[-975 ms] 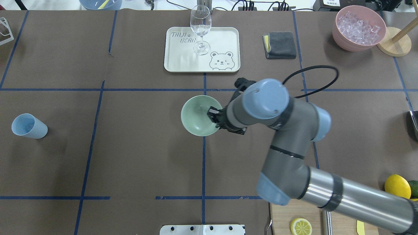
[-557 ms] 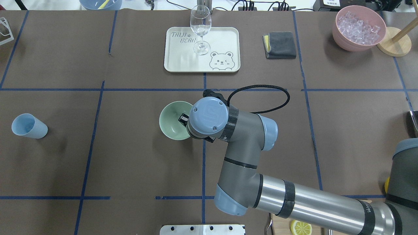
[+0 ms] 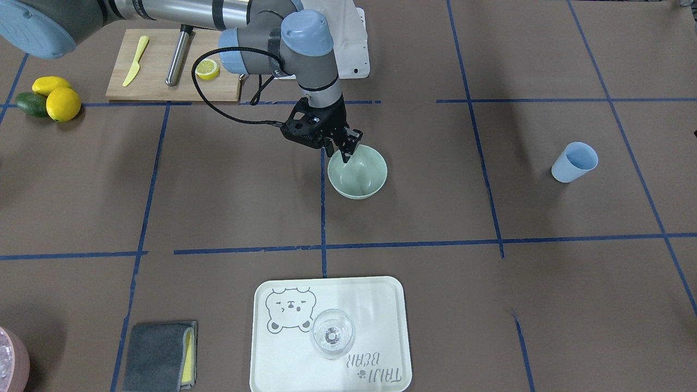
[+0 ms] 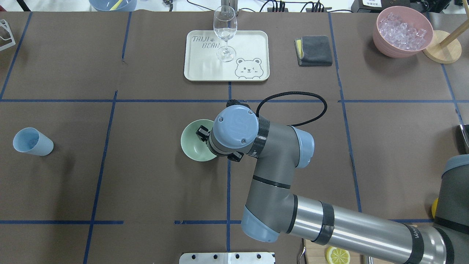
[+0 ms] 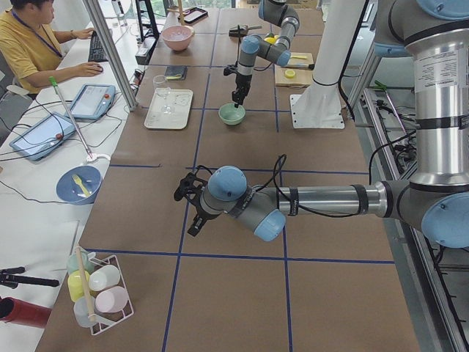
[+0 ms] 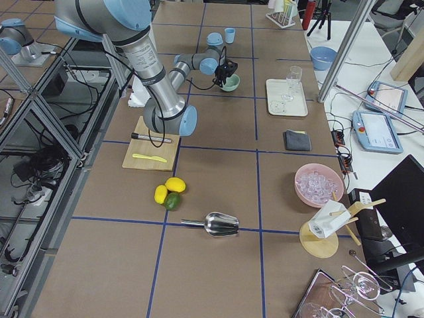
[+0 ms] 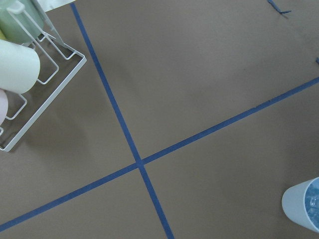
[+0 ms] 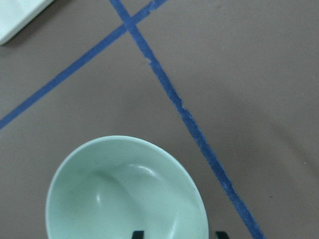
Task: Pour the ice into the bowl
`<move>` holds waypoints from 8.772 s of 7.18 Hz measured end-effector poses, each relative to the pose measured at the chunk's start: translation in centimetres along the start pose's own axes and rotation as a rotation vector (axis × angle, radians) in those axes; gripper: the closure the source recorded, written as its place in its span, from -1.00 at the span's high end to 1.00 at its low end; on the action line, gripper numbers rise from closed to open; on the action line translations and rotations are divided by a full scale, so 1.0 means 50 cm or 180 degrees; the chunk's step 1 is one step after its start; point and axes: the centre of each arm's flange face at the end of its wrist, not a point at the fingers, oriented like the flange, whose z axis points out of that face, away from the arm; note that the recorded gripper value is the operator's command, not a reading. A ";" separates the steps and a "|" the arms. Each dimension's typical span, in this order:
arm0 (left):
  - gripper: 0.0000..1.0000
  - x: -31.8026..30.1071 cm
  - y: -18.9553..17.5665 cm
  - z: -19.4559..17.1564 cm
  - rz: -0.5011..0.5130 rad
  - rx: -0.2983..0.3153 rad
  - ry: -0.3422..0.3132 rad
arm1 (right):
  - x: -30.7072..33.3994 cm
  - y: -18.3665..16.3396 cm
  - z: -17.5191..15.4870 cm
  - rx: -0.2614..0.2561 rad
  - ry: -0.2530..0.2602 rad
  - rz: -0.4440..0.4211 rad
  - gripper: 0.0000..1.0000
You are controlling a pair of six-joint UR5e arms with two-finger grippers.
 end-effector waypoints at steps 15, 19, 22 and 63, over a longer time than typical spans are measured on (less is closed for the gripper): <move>1.00 0.441 0.314 0.247 -0.1162 0.1772 -0.0874 | 0.307 -0.382 -0.274 -0.0053 -0.0261 0.0038 1.00; 1.00 0.434 0.400 0.299 -0.0904 0.2200 -0.1068 | 0.306 -0.387 -0.277 -0.0057 -0.0264 0.0041 1.00; 1.00 0.444 0.425 0.369 -0.0815 0.2314 -0.1125 | 0.301 -0.384 -0.283 -0.0070 -0.0285 0.0032 1.00; -1.00 1.169 -0.122 0.505 0.5252 0.0077 -0.2700 | 0.320 -0.432 -0.332 -0.0002 -0.0325 0.0141 1.00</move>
